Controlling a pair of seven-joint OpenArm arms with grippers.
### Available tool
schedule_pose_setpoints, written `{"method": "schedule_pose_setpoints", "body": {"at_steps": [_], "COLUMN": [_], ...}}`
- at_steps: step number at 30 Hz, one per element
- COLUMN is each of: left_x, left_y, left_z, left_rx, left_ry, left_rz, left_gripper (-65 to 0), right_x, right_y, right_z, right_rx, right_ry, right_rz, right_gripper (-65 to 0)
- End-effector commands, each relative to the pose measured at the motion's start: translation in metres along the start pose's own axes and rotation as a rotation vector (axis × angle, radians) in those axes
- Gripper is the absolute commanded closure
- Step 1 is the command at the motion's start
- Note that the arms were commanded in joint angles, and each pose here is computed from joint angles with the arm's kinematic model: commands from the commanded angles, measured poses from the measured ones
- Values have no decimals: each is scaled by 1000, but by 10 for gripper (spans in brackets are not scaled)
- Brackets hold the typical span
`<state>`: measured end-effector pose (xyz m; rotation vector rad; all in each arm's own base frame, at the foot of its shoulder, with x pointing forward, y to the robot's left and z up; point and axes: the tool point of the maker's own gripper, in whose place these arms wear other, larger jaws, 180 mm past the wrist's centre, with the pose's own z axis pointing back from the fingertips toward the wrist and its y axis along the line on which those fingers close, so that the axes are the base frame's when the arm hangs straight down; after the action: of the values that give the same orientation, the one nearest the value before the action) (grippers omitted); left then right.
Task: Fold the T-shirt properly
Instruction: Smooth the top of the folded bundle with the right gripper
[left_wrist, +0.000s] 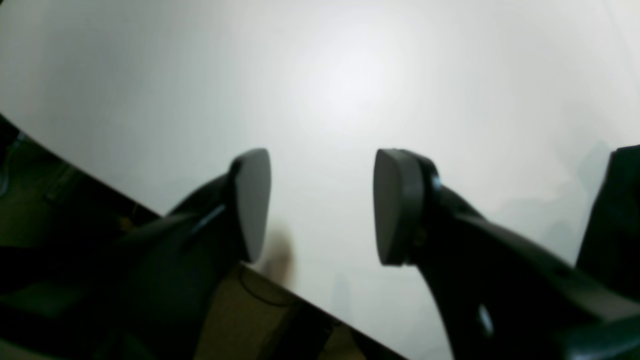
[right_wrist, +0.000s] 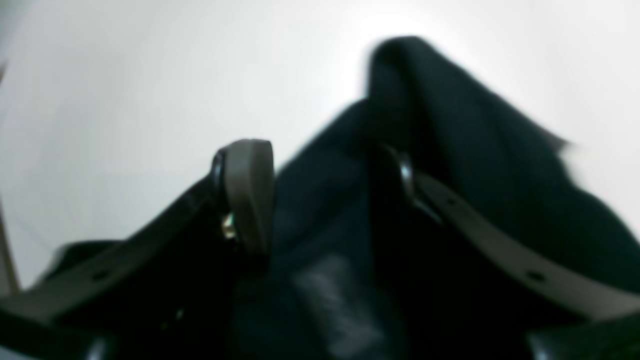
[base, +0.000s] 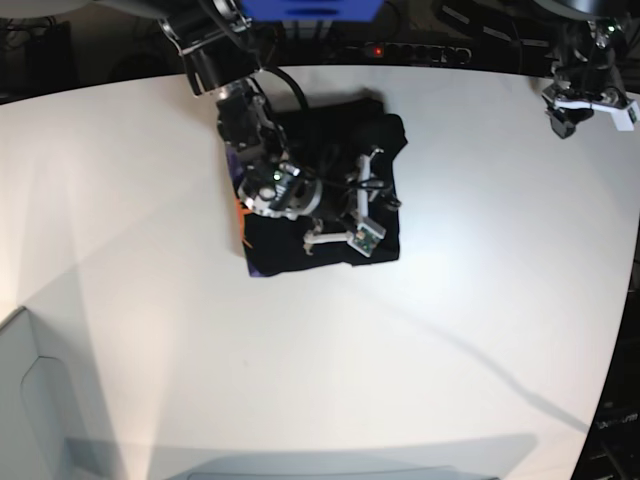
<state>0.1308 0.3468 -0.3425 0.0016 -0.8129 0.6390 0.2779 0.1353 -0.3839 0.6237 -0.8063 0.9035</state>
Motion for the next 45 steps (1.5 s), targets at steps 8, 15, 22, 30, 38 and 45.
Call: {"method": "schedule_pose_setpoints", "body": {"at_steps": [8, 15, 22, 30, 38, 45], "left_x": [17, 28, -6, -60, -89, -109], "left_y": [-11, -65, -148, -251, -262, -263], "left_z": [0, 6, -8, -22, -45, -55], "left_rx": [-30, -155, -373, -624, -610, -601], "left_ry": [-51, -114, -22, 141, 222, 284], "left_rz": [-12, -12, -12, -27, 40, 30], "left_gripper": [-325, -336, -482, -491, -491, -490], "right_x": [23, 58, 58, 10, -25, -31], "right_y": [29, -4, -43, -70, -85, -93], "right_z": [2, 58, 123, 164, 187, 197], "right_rx": [49, -119, -316, -443, -519, -556], "right_ry": [-83, -233, -278, -181, -120, -106], "right_rz": [23, 30, 52, 26, -29, -44], "right_gripper": [-318, -319, -319, -319, -319, -319]}}
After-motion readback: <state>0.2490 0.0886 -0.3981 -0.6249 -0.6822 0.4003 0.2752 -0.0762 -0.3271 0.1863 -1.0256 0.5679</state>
